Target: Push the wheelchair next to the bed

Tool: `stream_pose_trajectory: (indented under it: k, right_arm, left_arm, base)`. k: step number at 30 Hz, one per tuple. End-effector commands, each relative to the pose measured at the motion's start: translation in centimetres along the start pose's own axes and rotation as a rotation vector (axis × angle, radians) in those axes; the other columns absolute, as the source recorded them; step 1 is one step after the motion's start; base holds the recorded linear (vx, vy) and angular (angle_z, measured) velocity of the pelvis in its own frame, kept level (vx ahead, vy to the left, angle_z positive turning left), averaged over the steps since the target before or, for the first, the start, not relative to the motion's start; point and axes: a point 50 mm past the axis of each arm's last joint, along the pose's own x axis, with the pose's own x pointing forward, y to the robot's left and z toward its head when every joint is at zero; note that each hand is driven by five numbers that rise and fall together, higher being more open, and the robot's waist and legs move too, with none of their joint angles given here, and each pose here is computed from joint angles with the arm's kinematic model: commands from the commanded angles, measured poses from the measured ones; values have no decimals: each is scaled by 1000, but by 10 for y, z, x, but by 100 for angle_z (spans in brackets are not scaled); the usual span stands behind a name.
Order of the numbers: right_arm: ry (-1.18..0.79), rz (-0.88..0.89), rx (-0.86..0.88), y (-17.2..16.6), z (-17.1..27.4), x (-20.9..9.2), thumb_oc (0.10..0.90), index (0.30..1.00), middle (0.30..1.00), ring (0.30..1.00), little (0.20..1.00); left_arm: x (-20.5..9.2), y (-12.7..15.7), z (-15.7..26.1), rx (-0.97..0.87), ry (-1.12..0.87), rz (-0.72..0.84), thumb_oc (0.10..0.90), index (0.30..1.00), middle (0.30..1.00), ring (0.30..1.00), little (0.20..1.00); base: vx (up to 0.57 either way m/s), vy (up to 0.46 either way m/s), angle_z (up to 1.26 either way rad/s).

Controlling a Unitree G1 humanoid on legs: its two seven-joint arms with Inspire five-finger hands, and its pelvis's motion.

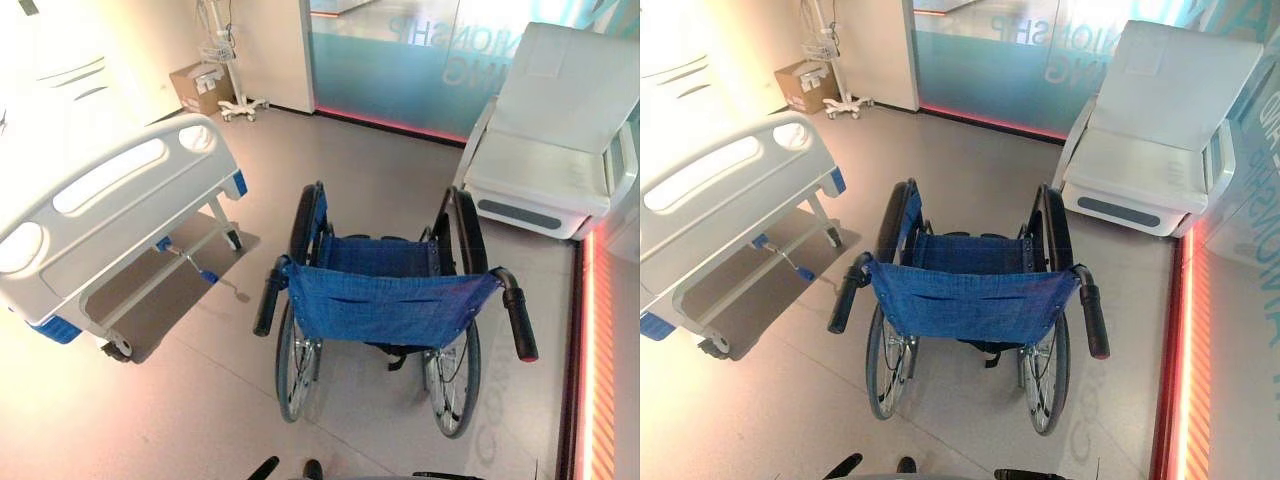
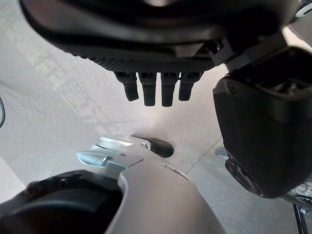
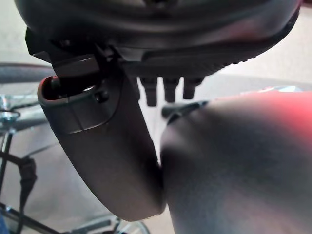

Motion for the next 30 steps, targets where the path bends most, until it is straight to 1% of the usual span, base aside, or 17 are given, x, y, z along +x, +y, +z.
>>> stream_pose_trajectory:
  k: [1,7,13,19,25,26,28,30]
  right_arm:
    - [120,-6,-55,6,-26,3,800,900,900,900,900]
    - [127,-16,-46,5,-27,3,800,900,900,900,900]
    - [129,-36,-48,2,-28,2,800,900,900,900,900]
    - [100,-113,-49,-6,-23,2,800,900,900,900,900]
    - [-12,-160,84,-17,-3,-1,800,900,900,900,900]
    - [-57,-173,126,-22,7,-3,800,900,900,900,900]
    - [-90,-188,154,-27,14,-5,800,900,900,900,900]
    - [-163,-224,233,-39,29,-10,800,900,900,900,900]
  left_arm:
    - [0,-8,7,-1,0,-12,800,900,900,900,900]
    - [0,-5,4,17,6,6,800,900,900,900,900]
    - [0,-5,4,-10,20,1,800,900,900,900,900]
    - [0,1,13,-43,-28,11,800,900,900,900,900]
    - [0,12,24,-108,-68,23,800,900,900,900,900]
    - [0,18,28,-155,-75,37,800,900,900,900,900]
    - [-1,22,31,-195,-85,47,800,900,900,900,900]
    - [-2,32,41,-275,-119,59,800,900,900,900,900]
  base:
    - [0,0,0]
    - [0,0,0]
    - [0,0,0]
    - [11,4,0]
    - [3,4,-1]
    - [0,0,0]
    - [0,0,0]
    - [0,0,0]
